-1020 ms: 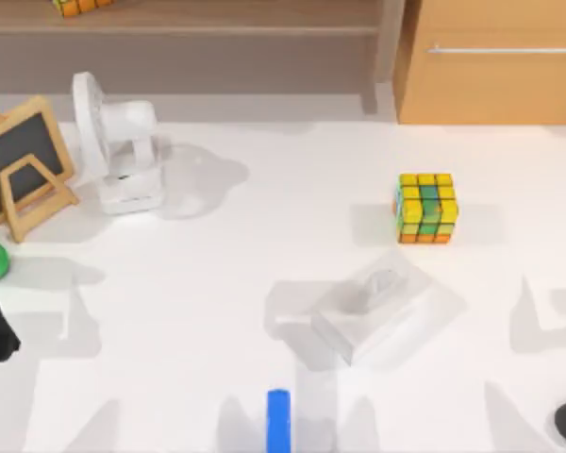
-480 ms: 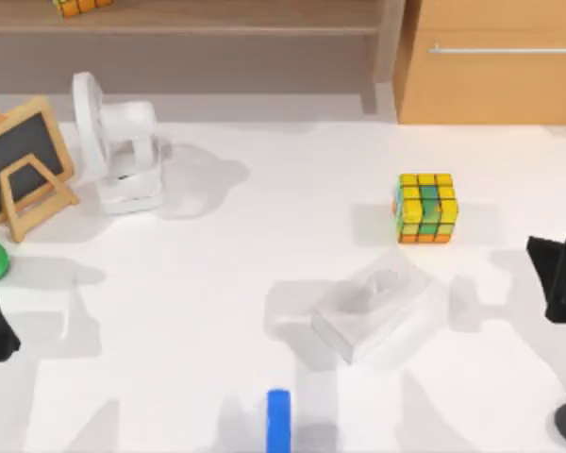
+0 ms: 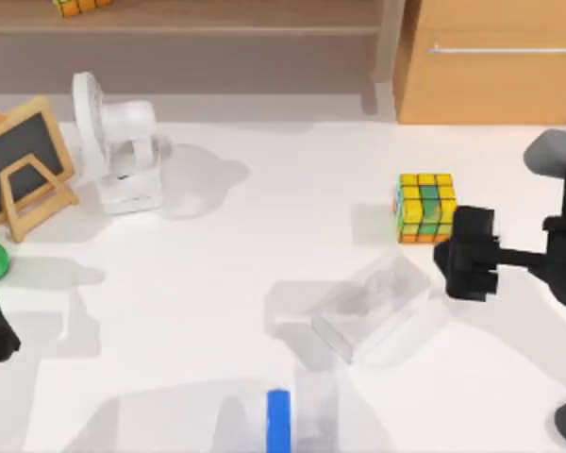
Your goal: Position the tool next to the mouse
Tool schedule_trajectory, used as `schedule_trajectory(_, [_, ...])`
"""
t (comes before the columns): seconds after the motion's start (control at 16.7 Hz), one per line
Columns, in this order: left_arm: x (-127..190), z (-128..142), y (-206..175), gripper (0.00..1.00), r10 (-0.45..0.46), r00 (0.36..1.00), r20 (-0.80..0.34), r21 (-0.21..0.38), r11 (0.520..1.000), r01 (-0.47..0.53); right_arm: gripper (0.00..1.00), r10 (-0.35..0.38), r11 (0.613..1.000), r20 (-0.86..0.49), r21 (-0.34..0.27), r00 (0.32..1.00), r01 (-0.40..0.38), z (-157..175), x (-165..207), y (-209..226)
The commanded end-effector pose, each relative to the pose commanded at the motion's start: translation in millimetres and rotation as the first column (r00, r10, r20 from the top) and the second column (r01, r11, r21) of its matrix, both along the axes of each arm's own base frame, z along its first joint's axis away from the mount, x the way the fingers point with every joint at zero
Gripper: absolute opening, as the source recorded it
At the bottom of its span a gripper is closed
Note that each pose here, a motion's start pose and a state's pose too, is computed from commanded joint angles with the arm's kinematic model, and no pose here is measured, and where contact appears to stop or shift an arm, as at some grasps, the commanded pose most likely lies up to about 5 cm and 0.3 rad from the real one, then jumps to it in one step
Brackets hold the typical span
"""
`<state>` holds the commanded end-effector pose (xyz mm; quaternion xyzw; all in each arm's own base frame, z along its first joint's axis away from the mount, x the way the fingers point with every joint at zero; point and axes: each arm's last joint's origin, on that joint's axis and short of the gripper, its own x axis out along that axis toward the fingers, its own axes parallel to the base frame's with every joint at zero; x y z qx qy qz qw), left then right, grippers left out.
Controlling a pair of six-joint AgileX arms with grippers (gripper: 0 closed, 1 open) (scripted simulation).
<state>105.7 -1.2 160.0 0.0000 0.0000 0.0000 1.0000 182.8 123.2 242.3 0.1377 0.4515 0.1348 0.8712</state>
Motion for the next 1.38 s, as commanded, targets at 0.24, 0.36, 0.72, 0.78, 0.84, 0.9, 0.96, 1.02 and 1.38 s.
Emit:
schedule_trajectory(0.24, [0, 0, 0, 1.00, 0.000, 1.000, 0.000, 0.000, 1.000, 0.000, 1.00, 0.033, 0.999, -0.147, -0.029, 0.989, -0.037, -1, 11, 42])
schedule_trajectory(0.36, [0, 0, 0, 1.00, 0.000, 1.000, 0.000, 0.000, 1.000, 0.000, 1.00, 0.031, 0.997, -0.224, -0.057, 0.974, -0.044, -6, 14, 64])
schedule_trajectory(0.72, [0, 0, 0, 1.00, 0.000, 1.000, 0.000, 0.000, 1.000, 0.000, 1.00, -0.006, 0.981, -0.420, -0.180, 0.908, -0.077, -35, 13, 132])
schedule_trajectory(0.78, [0, 0, 0, 1.00, 0.000, 1.000, 0.000, 0.000, 1.000, 0.000, 1.00, -0.016, 0.976, -0.446, -0.203, 0.895, -0.084, -41, 11, 144])
schedule_trajectory(0.84, [0, 0, 0, 1.00, 0.000, 1.000, 0.000, 0.000, 1.000, 0.000, 1.00, -0.028, 0.970, -0.471, -0.227, 0.882, -0.091, -47, 8, 157])
schedule_trajectory(0.9, [0, 0, 0, 1.00, 0.000, 1.000, 0.000, 0.000, 1.000, 0.000, 1.00, -0.041, 0.962, -0.493, -0.253, 0.869, -0.099, -55, 5, 170])
schedule_trajectory(0.96, [0, 0, 0, 1.00, 0.000, 1.000, 0.000, 0.000, 1.000, 0.000, 1.00, -0.055, 0.954, -0.513, -0.280, 0.856, -0.106, -62, 0, 183])
schedule_trajectory(1.02, [0, 0, 0, 1.00, 0.000, 1.000, 0.000, 0.000, 1.000, 0.000, 1.00, -0.070, 0.946, -0.529, -0.305, 0.846, -0.112, -69, -4, 194])
schedule_trajectory(1.38, [0, 0, 0, 1.00, 0.000, 1.000, 0.000, 0.000, 1.000, 0.000, 1.00, -0.103, 0.926, -0.546, -0.358, 0.831, -0.120, -84, -15, 217])
